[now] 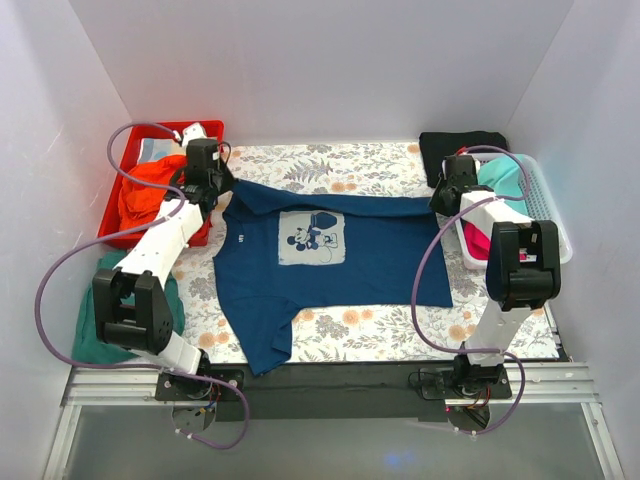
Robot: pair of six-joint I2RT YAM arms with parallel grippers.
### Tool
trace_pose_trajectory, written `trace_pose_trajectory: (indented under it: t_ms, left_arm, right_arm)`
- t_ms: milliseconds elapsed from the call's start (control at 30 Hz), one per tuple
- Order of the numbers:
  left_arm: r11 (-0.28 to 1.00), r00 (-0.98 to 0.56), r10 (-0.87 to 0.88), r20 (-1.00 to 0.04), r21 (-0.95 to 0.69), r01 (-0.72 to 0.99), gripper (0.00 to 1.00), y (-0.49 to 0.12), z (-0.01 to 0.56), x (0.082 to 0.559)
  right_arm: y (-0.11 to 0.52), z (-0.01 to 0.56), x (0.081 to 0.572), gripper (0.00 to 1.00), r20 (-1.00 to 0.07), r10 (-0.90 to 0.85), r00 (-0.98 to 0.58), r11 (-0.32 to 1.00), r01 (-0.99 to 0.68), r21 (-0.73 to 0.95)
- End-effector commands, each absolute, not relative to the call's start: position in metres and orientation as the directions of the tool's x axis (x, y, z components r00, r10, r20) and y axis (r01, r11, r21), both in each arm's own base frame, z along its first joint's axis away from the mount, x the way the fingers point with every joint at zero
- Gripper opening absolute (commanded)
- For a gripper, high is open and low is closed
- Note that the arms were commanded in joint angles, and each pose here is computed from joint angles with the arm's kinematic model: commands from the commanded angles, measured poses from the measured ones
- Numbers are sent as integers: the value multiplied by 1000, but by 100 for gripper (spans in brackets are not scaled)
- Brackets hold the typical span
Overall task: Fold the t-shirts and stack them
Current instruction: Fold the flattened tshirt in 1/3 of the way
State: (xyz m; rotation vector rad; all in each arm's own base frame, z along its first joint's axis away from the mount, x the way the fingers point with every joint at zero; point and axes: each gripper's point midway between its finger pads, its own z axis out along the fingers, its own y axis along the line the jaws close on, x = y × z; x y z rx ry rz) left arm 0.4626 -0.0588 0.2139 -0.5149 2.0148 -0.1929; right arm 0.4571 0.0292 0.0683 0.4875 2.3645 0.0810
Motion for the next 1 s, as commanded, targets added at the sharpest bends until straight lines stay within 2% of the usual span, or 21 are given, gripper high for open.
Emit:
trace_pose_trajectory:
  t_ms: [0, 400, 700, 767, 800, 867, 900, 967]
  left_arm:
    - [885, -400, -459, -794, -364, -291, 0, -53, 225, 437]
    - [876, -413, -474, -777, -371, -308, 0, -51, 223, 417]
    - [867, -470, -492, -733, -364, -340, 0, -52, 196, 396]
    - [864, -484, -499, -719, -369, -342, 0, -54, 190, 395]
    - [862, -488, -502, -714, -370, -346, 0, -54, 186, 395]
    - [856, -501, -513, -697, -377, -353, 0, -57, 179, 394]
    - [853, -502, -518, -693, -377, -360, 0, -57, 176, 395]
    - [851, -519, -521, -678, -370, -373, 0, -57, 165, 393]
  right_arm:
    - [20, 52, 427, 1, -576, 401, -712, 910, 380, 164]
    - [6, 50, 403, 1, -570, 422, -705, 888, 448, 104]
    - [2, 42, 392, 1, -541, 438, -717, 872, 486, 62]
    - [4, 45, 395, 9, -549, 426, -719, 877, 477, 55]
    - [7, 48, 396, 21, -558, 412, -720, 883, 466, 51]
    - [17, 62, 403, 35, -603, 360, -712, 900, 435, 23]
    - [20, 73, 407, 40, -630, 335, -701, 907, 421, 14]
    - [40, 92, 418, 42, -679, 275, -680, 928, 372, 3]
